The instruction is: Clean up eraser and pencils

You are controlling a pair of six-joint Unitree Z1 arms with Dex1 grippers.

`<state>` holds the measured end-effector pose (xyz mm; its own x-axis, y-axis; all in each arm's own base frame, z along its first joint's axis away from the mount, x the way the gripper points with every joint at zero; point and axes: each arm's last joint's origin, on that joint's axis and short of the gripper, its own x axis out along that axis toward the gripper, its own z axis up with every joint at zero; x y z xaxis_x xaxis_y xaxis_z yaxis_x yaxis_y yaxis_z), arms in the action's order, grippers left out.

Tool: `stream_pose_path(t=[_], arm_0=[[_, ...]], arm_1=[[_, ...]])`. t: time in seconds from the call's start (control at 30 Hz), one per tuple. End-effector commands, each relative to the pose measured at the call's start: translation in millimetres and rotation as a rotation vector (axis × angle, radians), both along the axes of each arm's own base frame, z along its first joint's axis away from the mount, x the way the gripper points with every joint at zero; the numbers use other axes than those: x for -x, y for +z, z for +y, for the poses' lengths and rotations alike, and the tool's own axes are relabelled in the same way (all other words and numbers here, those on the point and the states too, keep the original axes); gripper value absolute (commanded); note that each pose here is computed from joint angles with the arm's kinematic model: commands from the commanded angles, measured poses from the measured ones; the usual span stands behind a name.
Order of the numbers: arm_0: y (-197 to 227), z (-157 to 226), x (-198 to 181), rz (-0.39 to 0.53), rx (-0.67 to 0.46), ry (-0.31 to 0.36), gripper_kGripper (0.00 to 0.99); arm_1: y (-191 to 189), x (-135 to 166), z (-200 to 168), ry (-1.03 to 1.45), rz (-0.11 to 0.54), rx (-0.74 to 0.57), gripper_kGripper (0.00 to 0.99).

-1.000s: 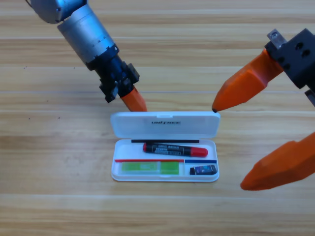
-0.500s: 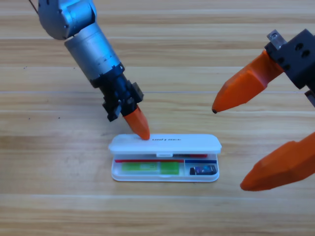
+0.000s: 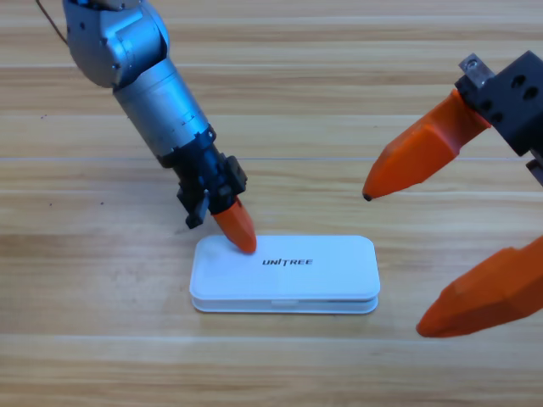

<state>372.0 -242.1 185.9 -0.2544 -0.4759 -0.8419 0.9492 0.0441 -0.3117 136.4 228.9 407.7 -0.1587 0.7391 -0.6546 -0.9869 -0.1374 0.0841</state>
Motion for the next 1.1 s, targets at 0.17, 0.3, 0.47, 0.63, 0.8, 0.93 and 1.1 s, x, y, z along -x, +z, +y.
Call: stream_pose_path(t=[0.17,0.3,0.47,0.63,0.8,0.93,1.1], arm_0=[[-32,3,16,-0.042,-0.091,0.013,0.000],[-37,5,21,-0.073,-0.122,0.017,0.000],[-36,4,31,-0.089,-0.135,0.007,0.000],[-30,-1,38,-0.094,-0.133,-0.001,0.000],[-25,-4,49,-0.078,-0.121,-0.018,0.000],[-18,-5,59,-0.076,-0.102,-0.039,0.000],[-18,-9,63,-0.083,-0.104,-0.057,0.000]], arm_1=[[-4,8,2,0.029,0.003,-0.009,0.989],[-5,8,2,0.028,0.004,-0.009,0.989],[-5,7,3,0.029,0.005,-0.009,0.989],[-5,7,4,0.029,0.007,-0.007,0.989],[-5,7,4,0.030,0.007,-0.009,0.989],[-5,7,4,0.031,0.008,-0.009,0.989],[-5,7,4,0.031,0.009,-0.008,0.989]])
